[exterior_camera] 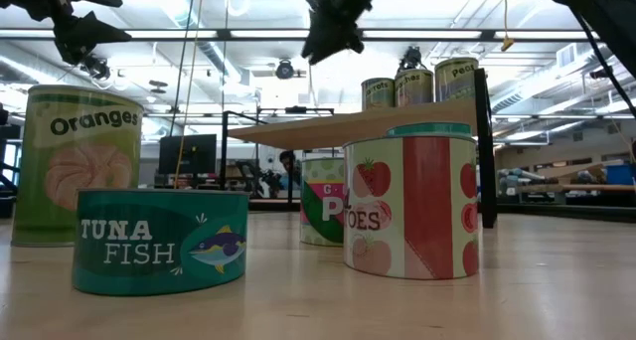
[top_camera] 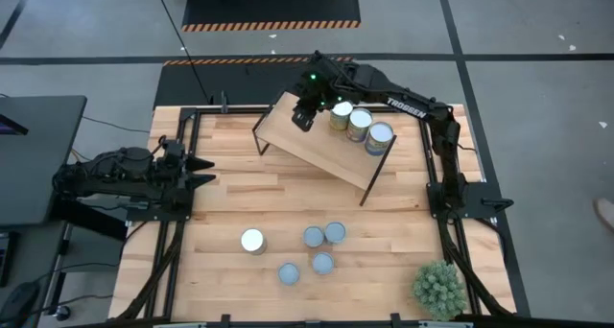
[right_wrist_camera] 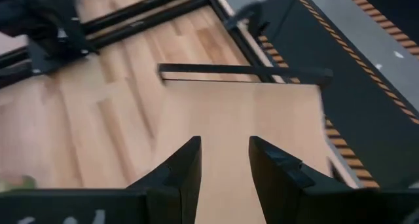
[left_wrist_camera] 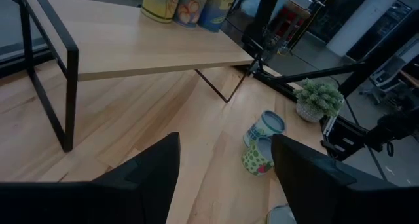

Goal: Pick and place cans onto a shelf
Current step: Put the canned oranges on the shelf

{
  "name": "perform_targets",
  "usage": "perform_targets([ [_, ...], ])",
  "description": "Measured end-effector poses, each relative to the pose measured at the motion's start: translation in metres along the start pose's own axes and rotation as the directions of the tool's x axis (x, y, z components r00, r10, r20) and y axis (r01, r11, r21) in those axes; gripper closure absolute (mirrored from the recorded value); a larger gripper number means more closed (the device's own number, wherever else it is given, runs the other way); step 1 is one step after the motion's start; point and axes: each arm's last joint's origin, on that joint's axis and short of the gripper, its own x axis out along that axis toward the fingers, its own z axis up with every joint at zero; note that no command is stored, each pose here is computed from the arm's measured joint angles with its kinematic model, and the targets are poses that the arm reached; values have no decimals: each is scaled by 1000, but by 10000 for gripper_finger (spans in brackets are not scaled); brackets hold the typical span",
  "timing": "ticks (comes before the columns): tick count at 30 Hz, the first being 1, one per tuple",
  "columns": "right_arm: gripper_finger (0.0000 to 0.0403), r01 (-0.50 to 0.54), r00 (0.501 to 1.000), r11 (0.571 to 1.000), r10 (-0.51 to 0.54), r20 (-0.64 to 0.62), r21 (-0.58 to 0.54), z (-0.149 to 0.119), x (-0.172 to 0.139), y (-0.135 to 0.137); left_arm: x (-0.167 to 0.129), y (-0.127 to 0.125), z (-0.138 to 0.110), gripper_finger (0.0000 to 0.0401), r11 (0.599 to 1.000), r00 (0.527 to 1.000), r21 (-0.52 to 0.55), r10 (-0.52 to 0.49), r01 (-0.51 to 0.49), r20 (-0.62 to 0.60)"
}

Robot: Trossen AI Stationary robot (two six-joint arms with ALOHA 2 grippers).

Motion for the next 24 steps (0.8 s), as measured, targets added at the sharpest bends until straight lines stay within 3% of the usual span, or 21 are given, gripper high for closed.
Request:
perform_targets([
  [17,268,-71,996,997,69,50,30,-8,-6,77,0,-4,-2,154,991,988,-36,-131,129,-78],
  [24,273,-117,991,992,115,68,39,-15,-13,113,0,-4,-3,154,986,986,-93,-145,137,-87],
])
